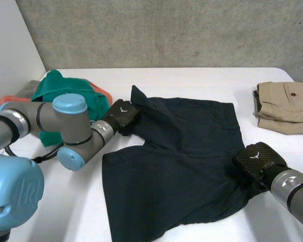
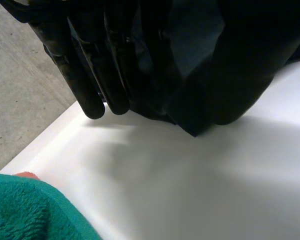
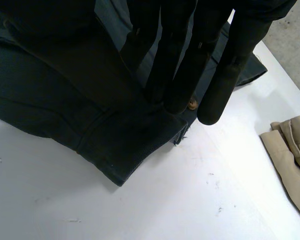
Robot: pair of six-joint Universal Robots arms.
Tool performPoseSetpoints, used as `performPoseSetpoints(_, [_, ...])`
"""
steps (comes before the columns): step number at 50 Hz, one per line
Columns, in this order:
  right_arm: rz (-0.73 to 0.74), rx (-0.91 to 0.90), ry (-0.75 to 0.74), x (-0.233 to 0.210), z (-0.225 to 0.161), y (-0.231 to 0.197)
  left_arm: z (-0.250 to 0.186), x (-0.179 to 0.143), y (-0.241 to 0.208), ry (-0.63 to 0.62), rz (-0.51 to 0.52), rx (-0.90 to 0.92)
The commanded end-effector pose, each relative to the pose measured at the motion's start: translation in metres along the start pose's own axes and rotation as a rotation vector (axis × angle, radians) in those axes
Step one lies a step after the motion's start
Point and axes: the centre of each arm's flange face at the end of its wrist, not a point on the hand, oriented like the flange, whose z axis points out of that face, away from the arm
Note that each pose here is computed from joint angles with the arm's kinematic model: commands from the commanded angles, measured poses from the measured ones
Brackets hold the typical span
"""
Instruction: Fold the laundry.
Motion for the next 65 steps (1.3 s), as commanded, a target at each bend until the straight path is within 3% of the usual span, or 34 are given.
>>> performPoseSetpoints(1, [0.002,-0.008,-0.003,-0.001,0.001,0.001,0.003,0.0,0.001,-0.02,0.014,-0.004])
performPoseSetpoints(8, [0.002,-0.003,-0.005,-0.002,0.0,0.0,-0.015,0.001,-0.003,-0.171,0.164,-0.142])
performPoseSetpoints(15, [0.023,0.015,-0.01,-0.005,-0.005,-0.006,-0.045,0.003,-0.012,-0.244,0.321,-0.262])
performPoseSetpoints(25, [0.053,0.038,-0.003,-0.004,-0.01,-0.012,-0.056,0.014,-0.023,-0.312,0.343,-0.311])
performPoseSetpoints(37, [0.057,0.048,-0.005,-0.003,-0.014,-0.015,-0.058,0.027,-0.036,-0.278,0.348,-0.285])
performPoseSetpoints(41, [0.084,0.075,-0.007,-0.001,-0.013,-0.021,-0.072,0.015,-0.068,-0.324,0.319,-0.227])
performPoseSetpoints(48, [0.263,0.152,0.019,0.018,-0.005,-0.039,-0.137,0.008,-0.113,-0.351,0.087,-0.162])
performPoseSetpoints(52, [0.364,0.194,0.043,0.029,0.004,-0.047,-0.181,0.024,-0.118,-0.31,-0.062,-0.186])
performPoseSetpoints(55, [0.433,0.231,0.06,0.036,0.012,-0.051,-0.221,0.054,-0.111,-0.208,-0.157,-0.251])
performPoseSetpoints(59, [0.479,0.256,0.072,0.041,0.015,-0.054,-0.251,0.081,-0.096,-0.11,-0.227,-0.327])
performPoseSetpoints(65, [0.491,0.274,0.089,0.043,0.018,-0.053,-0.266,0.099,-0.075,-0.058,-0.302,-0.406])
